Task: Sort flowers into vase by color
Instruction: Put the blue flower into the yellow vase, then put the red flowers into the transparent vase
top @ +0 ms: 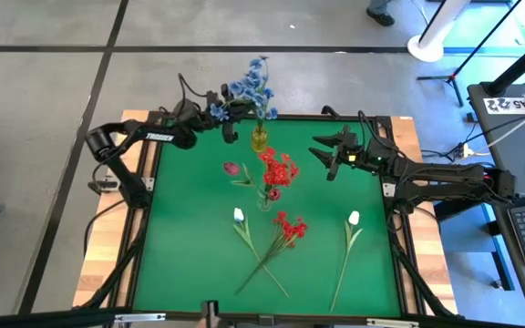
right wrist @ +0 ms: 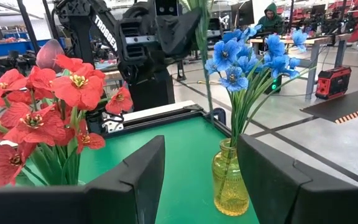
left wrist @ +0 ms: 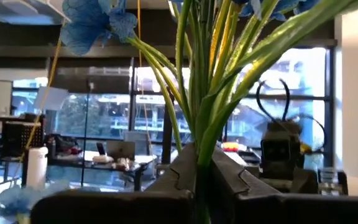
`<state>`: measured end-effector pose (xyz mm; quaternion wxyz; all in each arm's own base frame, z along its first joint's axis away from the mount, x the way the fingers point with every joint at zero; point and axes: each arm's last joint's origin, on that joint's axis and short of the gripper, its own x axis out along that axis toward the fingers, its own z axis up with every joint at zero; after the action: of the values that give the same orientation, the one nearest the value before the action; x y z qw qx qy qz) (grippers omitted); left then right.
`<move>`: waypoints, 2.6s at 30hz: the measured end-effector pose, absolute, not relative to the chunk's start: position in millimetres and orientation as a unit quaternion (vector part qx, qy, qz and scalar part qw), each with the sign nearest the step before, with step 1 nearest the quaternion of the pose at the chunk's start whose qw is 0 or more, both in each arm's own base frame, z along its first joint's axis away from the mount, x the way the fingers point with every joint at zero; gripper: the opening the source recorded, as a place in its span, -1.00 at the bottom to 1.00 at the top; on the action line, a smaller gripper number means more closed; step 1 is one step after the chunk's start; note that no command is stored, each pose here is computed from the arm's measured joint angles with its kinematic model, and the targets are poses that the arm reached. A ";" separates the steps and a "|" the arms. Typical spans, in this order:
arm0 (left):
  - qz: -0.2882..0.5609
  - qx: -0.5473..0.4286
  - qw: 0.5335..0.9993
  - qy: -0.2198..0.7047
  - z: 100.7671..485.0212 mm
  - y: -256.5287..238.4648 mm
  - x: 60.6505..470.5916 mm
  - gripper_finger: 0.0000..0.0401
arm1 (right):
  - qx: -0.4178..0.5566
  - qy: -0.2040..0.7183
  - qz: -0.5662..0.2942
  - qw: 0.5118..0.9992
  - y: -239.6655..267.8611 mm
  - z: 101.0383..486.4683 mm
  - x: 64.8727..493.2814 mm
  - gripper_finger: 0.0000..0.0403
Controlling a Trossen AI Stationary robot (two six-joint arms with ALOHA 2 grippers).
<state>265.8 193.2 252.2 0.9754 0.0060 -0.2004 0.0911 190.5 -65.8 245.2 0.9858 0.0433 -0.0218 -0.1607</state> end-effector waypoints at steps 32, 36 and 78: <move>0.160 -0.036 0.983 -0.085 197.8 214.5 278.2 -0.74 | 0.047 -0.014 -0.160 0.986 -65.8 243.5 190.5 -0.02; 0.160 -0.050 0.984 -0.052 190.7 214.6 279.2 -0.51 | 0.048 -0.014 -0.160 0.986 -65.8 243.5 190.5 -0.02; 0.238 -0.039 0.949 0.201 234.3 180.0 229.3 0.16 | 0.055 -0.012 -0.160 0.985 -65.7 243.0 190.5 -0.02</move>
<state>229.3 180.0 234.3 0.9495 -0.0394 0.2008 0.2380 190.5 -65.7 243.0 0.9855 0.0547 -0.0124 -0.1602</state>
